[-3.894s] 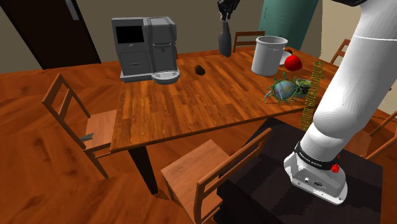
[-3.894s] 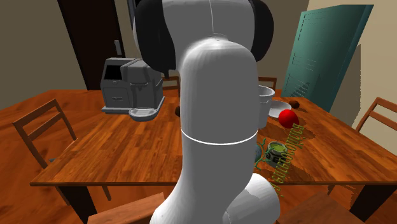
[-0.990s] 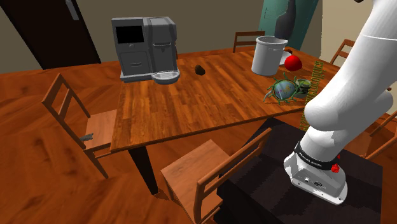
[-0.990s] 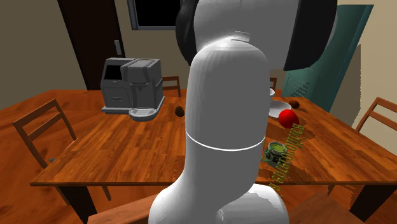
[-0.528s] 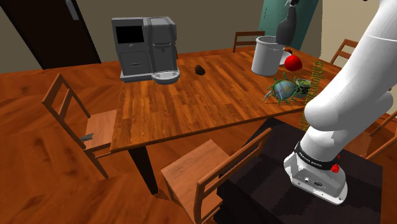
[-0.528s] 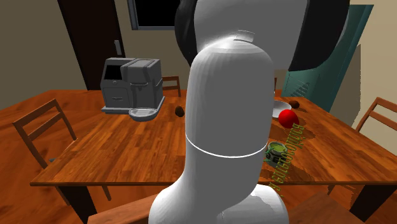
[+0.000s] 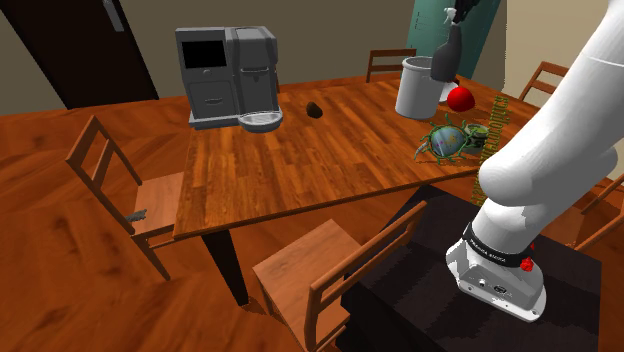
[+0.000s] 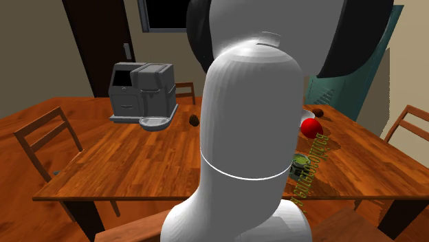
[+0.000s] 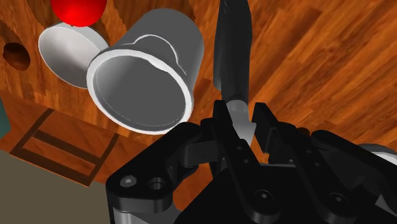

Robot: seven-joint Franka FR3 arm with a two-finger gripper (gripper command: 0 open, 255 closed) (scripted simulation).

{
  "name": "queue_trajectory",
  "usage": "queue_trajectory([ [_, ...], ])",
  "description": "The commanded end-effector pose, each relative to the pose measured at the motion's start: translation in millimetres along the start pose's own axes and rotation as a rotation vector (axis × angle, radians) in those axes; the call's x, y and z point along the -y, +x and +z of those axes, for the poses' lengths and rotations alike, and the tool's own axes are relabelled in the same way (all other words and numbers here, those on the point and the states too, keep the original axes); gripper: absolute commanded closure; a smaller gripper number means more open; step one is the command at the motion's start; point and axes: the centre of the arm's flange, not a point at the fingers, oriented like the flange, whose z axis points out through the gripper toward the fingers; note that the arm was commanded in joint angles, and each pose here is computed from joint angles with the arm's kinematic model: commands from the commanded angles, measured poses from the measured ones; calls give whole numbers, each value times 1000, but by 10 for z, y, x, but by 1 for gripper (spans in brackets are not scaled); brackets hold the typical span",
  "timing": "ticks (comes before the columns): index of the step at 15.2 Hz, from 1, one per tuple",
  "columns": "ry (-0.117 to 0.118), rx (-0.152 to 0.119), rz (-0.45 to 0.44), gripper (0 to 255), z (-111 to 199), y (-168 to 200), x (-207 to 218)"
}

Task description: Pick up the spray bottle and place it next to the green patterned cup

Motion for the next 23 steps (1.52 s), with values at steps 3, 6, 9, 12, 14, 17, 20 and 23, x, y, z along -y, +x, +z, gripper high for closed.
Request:
queue_trajectory([
  [3, 0, -1, 0, 255, 202, -53, 32],
  [6, 0, -1, 0, 255, 351, -102, 56],
  [9, 0, -1, 0, 255, 500, -151, 79],
  [12, 0, -1, 0, 255, 648, -200, 103],
  [14, 0, -1, 0, 255, 748, -232, 119],
  [17, 0, -1, 0, 255, 896, -281, 143],
  [20, 0, -1, 0, 255, 1045, -330, 167],
  [23, 0, -1, 0, 255, 1194, -379, 191],
])
